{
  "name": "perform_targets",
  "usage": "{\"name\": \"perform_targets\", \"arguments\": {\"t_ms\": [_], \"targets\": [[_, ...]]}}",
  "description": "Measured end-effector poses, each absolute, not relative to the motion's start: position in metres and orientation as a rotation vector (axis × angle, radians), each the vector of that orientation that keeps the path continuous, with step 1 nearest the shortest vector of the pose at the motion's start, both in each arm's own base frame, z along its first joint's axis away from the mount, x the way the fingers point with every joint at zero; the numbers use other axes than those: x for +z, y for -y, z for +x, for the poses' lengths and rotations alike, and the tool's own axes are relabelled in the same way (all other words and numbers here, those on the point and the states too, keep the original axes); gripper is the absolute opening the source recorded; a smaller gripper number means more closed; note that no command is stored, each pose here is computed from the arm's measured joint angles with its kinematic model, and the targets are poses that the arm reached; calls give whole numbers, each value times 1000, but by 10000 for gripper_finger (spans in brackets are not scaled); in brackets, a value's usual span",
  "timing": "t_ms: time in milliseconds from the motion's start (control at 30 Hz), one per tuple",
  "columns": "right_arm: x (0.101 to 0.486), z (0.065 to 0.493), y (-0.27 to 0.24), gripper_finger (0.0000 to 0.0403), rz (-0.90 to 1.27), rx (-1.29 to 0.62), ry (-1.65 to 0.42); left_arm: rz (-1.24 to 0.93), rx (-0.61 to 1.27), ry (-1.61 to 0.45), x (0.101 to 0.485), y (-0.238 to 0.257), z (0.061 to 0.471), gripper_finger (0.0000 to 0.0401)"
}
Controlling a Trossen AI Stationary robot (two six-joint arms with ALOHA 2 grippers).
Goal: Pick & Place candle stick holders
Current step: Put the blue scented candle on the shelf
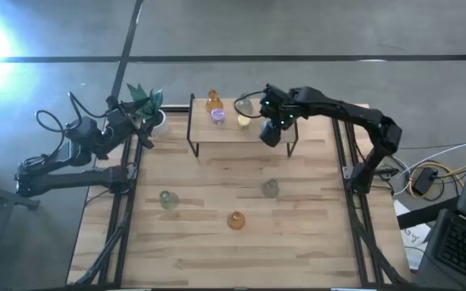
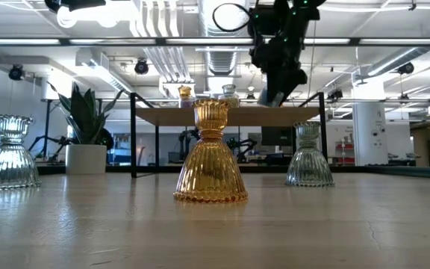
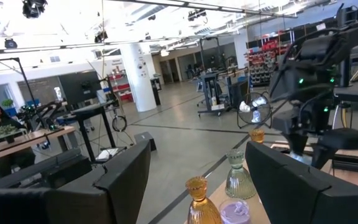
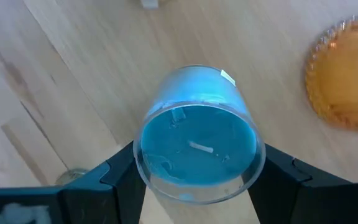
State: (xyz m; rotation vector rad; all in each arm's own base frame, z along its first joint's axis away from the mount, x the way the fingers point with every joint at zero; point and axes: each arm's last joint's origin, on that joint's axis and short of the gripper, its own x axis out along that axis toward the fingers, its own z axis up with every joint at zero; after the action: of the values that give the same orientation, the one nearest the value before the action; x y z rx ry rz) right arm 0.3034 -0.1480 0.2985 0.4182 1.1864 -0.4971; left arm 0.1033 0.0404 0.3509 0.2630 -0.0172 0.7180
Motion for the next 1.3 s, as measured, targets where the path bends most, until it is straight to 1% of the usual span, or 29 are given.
{"name": "perform_targets", "arguments": {"t_ms": [167,333,467,1167,1300], "targets": [[294,313,153,216,385,-499,-1198,263,723,17,351,-40,103,268],[295,314,156,216,360,-591,-1198,263,730,15,351,-41,103,268],[297,312,159,216,384,-649,-1183,263,736,14,351,-41,103,268],[297,310,159,218,488,-720,-1161,263,737,14,351,-41,103,268],[297,310,159,224,490,-722,-1159,263,737,14,351,-41,103,268]]}}
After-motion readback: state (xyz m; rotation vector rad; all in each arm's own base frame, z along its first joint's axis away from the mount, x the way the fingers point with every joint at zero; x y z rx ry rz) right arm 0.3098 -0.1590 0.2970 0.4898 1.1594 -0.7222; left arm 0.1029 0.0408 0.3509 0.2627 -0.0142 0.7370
